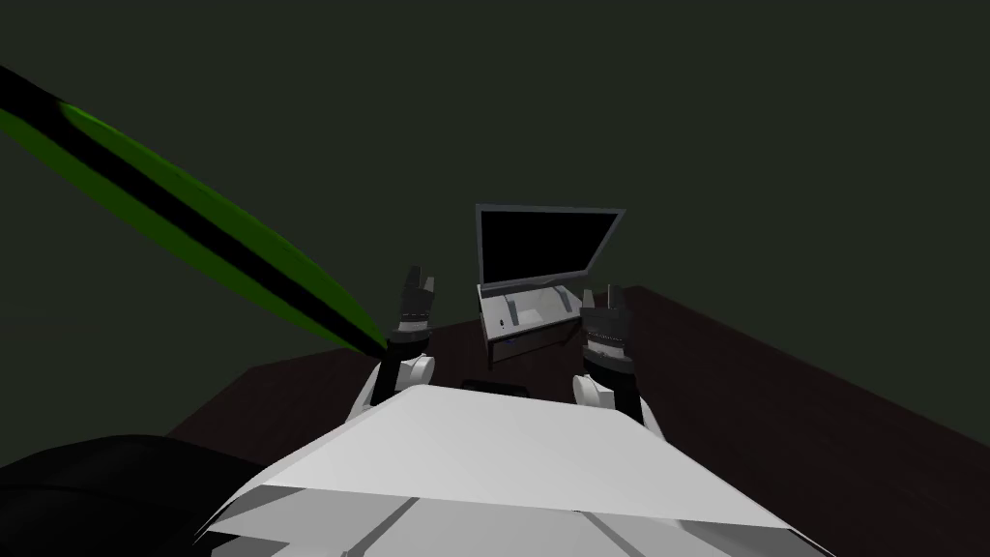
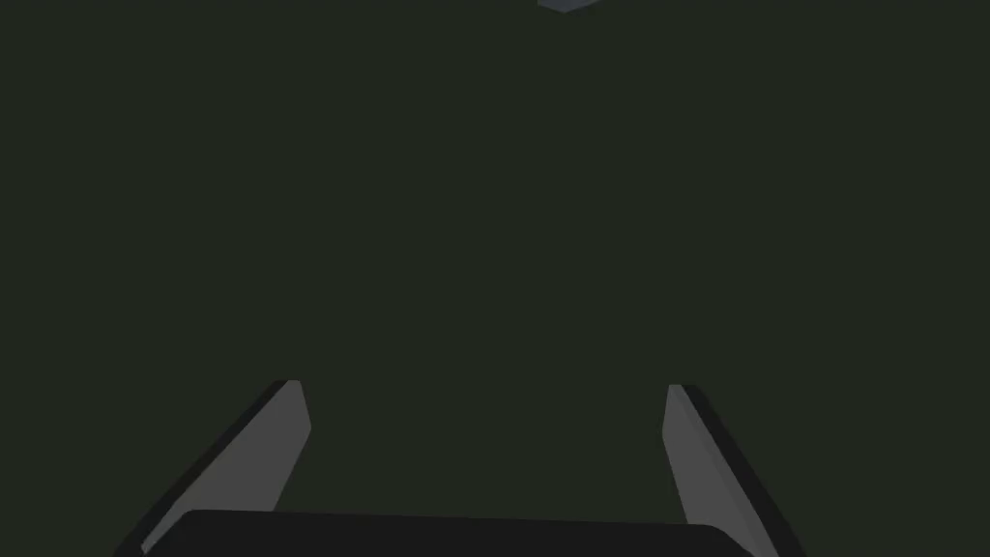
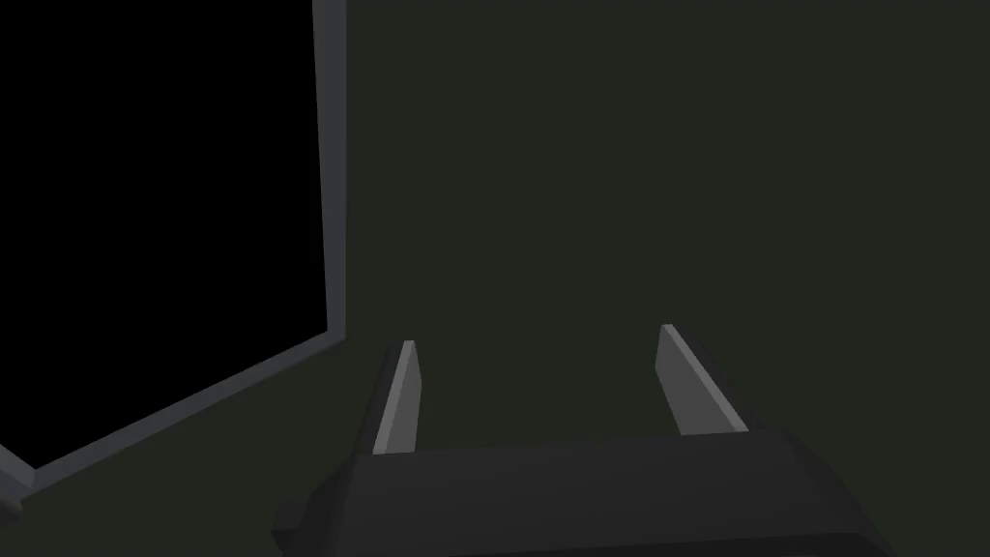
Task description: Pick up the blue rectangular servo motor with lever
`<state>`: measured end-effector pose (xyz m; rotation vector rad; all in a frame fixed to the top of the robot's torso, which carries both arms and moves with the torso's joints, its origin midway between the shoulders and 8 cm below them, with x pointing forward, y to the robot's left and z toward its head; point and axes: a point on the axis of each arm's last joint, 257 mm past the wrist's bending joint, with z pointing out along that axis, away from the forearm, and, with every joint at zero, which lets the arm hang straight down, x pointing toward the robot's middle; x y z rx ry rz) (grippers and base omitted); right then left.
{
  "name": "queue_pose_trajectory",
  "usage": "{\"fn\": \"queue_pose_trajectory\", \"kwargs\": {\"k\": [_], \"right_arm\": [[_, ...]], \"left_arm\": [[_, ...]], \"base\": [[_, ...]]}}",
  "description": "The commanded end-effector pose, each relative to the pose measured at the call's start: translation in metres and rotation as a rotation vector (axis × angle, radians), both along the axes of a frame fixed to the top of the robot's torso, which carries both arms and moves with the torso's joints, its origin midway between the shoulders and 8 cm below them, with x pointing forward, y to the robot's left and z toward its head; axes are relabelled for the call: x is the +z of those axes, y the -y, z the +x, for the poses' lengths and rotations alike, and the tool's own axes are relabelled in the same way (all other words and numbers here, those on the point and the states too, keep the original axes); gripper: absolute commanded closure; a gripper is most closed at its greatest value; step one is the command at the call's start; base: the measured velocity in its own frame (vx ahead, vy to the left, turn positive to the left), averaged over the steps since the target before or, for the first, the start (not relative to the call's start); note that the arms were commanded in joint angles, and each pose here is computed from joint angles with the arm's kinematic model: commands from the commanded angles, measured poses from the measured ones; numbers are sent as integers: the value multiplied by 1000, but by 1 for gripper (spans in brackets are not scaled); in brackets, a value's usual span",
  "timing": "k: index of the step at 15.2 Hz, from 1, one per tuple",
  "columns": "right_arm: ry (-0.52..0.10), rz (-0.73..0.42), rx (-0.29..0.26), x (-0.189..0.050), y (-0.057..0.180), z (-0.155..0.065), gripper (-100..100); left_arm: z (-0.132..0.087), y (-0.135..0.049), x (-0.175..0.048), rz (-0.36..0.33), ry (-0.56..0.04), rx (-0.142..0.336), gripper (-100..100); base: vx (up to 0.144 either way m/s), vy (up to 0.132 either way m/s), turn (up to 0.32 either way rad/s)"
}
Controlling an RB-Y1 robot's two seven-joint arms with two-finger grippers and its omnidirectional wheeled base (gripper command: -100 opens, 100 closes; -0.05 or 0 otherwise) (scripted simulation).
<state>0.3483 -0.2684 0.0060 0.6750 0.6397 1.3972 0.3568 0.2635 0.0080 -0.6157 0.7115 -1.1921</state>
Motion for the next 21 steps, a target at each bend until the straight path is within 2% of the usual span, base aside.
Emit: {"fn": "queue_pose_trajectory", "kwargs": {"k": [1, 3, 5, 6, 7, 8, 9, 10, 11, 12, 13, 14, 15, 16, 17, 18, 19, 20, 21], "right_arm": [[-24, -30, 18, -7, -5, 2, -100], [-47, -52, 32, -15, -9, 4, -100], [-110, -95, 60, -37, -18, 9, -100], [-111, -101, 63, -38, -18, 9, -100], [-151, -126, 79, -52, -23, 11, -100], [-152, -128, 80, -52, -23, 11, -100], [-197, -156, 98, -70, -29, 13, -100], [-197, -156, 98, -70, -29, 13, -100], [-246, -186, 116, -89, -34, 14, -100], [-246, -186, 116, -89, -34, 14, -100], [-300, -217, 134, -110, -39, 15, -100], [-300, -217, 134, -110, -39, 15, -100], [-357, -245, 151, -133, -43, 14, -100], [-357, -250, 153, -133, -44, 14, -100], [-417, -281, 170, -157, -48, 11, -100], [-418, -284, 171, -158, -48, 11, -100], [-480, -316, 188, -183, -51, 8, -100], [-481, -321, 190, -184, -51, 7, -100], [-545, -358, 208, -210, -54, 2, -100]], "left_arm": [[0, 0, 0, 0, 0, 0, 0], [0, 0, 0, 0, 0, 0, 0], [0, 0, 0, 0, 0, 0, 0], [0, 0, 0, 0, 0, 0, 0], [0, 0, 0, 0, 0, 0, 0], [0, 0, 0, 0, 0, 0, 0], [0, 0, 0, 0, 0, 0, 0], [0, 0, 0, 0, 0, 0, 0], [0, 0, 0, 0, 0, 0, 0], [0, 0, 0, 0, 0, 0, 0], [0, 0, 0, 0, 0, 0, 0], [0, 0, 0, 0, 0, 0, 0], [0, 0, 0, 0, 0, 0, 0], [0, 0, 0, 0, 0, 0, 0], [0, 0, 0, 0, 0, 0, 0], [0, 0, 0, 0, 0, 0, 0], [0, 0, 0, 0, 0, 0, 0], [0, 0, 0, 0, 0, 0, 0], [0, 0, 0, 0, 0, 0, 0]], "base": [[-1, 13, 15], [-2, 44, 25], [-4, 62, 37], [-6, 75, 32], [-11, 78, 37], [-9, 73, 29], [3, 79, 49], [1, 75, 43], [-6, 86, 52], [-2, 86, 49], [5, 96, 79], [5, 92, 63], [7, 91, 70], [5, 84, 56], [11, 87, 92], [4, 88, 81], [7, 96, 87], [11, 96, 68], [8, 107, 97]]}}
